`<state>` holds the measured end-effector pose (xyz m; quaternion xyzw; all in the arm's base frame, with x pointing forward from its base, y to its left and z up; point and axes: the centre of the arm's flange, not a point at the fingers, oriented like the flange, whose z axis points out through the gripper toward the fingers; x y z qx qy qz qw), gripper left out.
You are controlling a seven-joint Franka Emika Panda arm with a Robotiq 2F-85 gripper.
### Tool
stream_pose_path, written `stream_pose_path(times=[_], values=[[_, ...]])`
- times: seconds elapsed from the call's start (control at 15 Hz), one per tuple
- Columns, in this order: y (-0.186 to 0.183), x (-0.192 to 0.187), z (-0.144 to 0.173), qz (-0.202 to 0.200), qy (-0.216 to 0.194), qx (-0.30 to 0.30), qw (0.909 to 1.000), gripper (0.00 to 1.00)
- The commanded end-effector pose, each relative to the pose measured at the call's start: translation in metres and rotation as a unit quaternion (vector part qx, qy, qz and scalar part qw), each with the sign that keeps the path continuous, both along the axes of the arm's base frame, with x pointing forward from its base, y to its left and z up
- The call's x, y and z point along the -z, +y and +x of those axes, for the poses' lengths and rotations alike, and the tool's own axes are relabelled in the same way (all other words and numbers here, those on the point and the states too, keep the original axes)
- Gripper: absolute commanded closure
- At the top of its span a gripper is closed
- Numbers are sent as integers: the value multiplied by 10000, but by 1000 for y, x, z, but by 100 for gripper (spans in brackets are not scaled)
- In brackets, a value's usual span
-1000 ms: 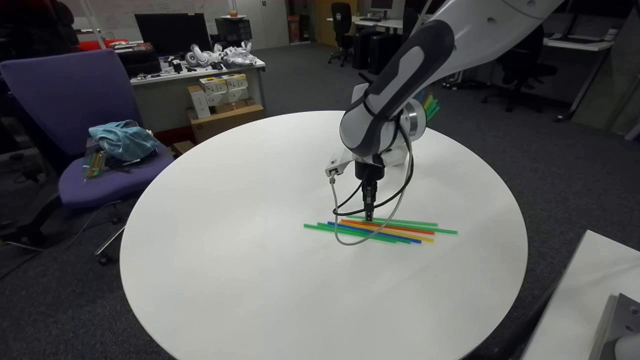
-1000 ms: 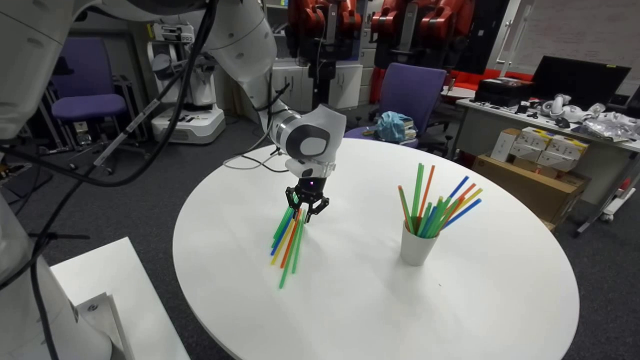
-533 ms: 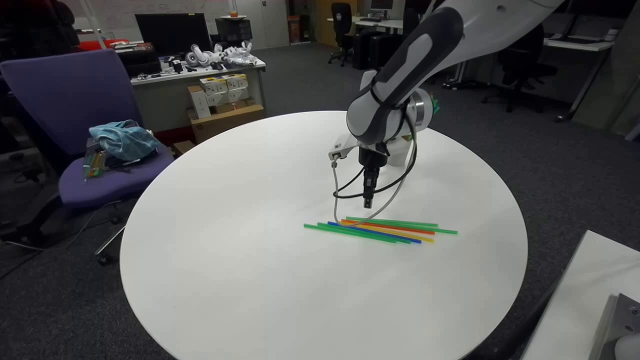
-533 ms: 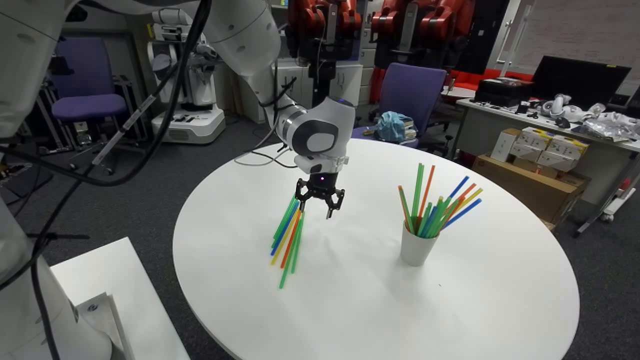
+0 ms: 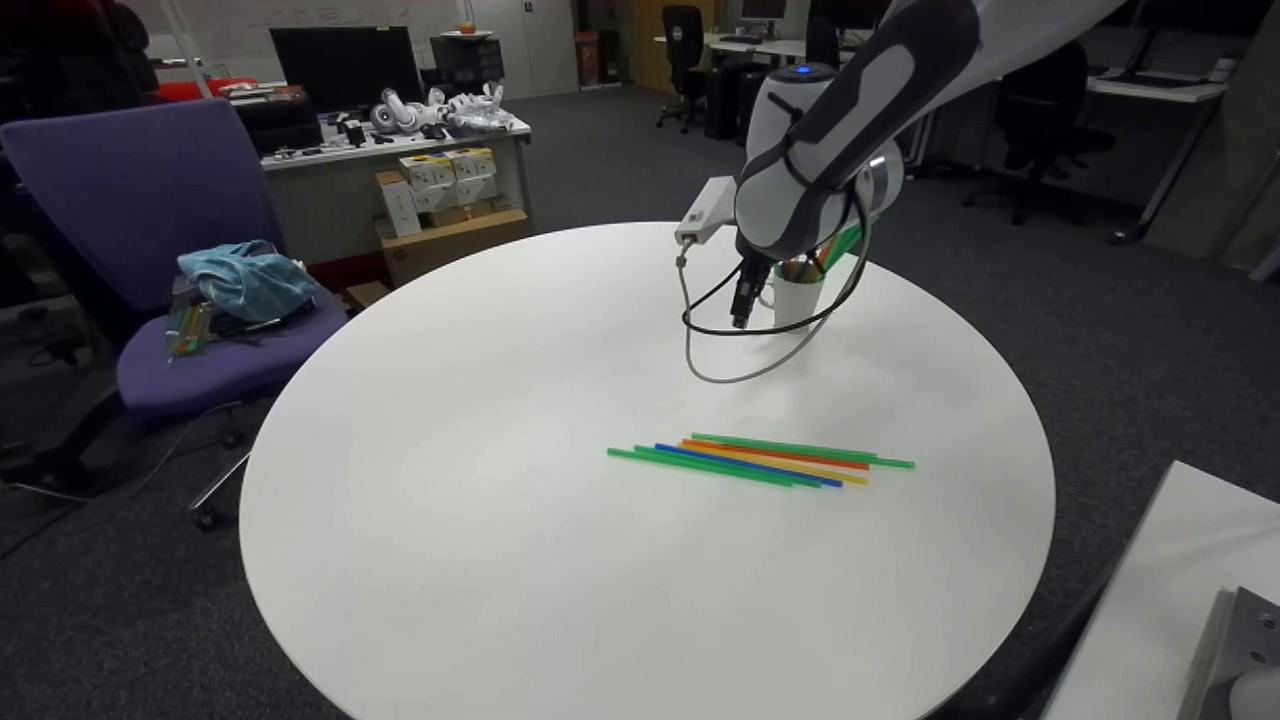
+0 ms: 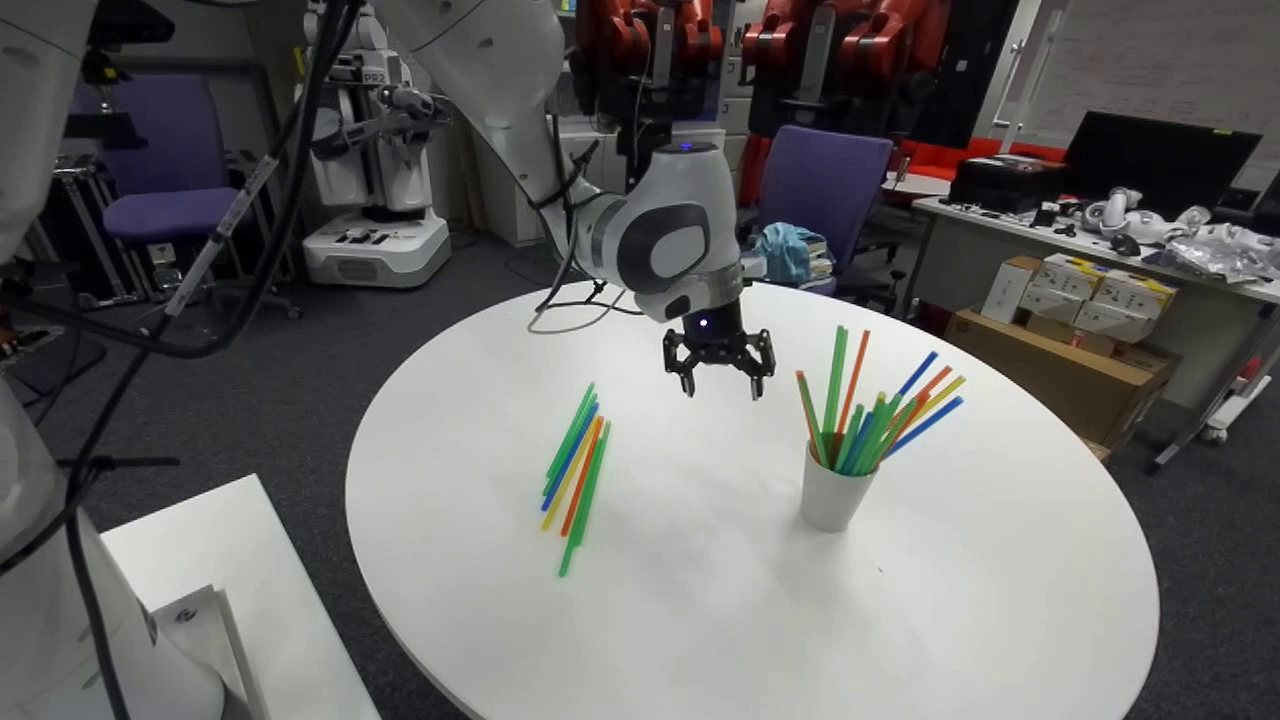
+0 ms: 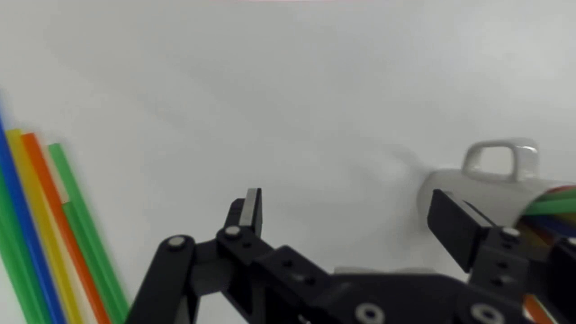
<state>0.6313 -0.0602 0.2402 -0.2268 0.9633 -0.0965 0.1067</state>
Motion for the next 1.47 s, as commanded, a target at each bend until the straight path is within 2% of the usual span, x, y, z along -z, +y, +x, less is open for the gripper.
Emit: stream_pose_path(times=[0.0,0.2,0.47,0.67,0.93,1.4], values=[[-8,-33,-9,-511,-496,397,9967,0],[-22,-51,-2,-734,-722,-48,9947,0],[-14,-56,14,-754,-755,-267,9939,0],[-17,-60,22,-944,-1148,241,9886,0],[-32,-74,28,-709,-1742,1193,9749,0],[-40,-60,30,-458,-1945,1973,9598,0]])
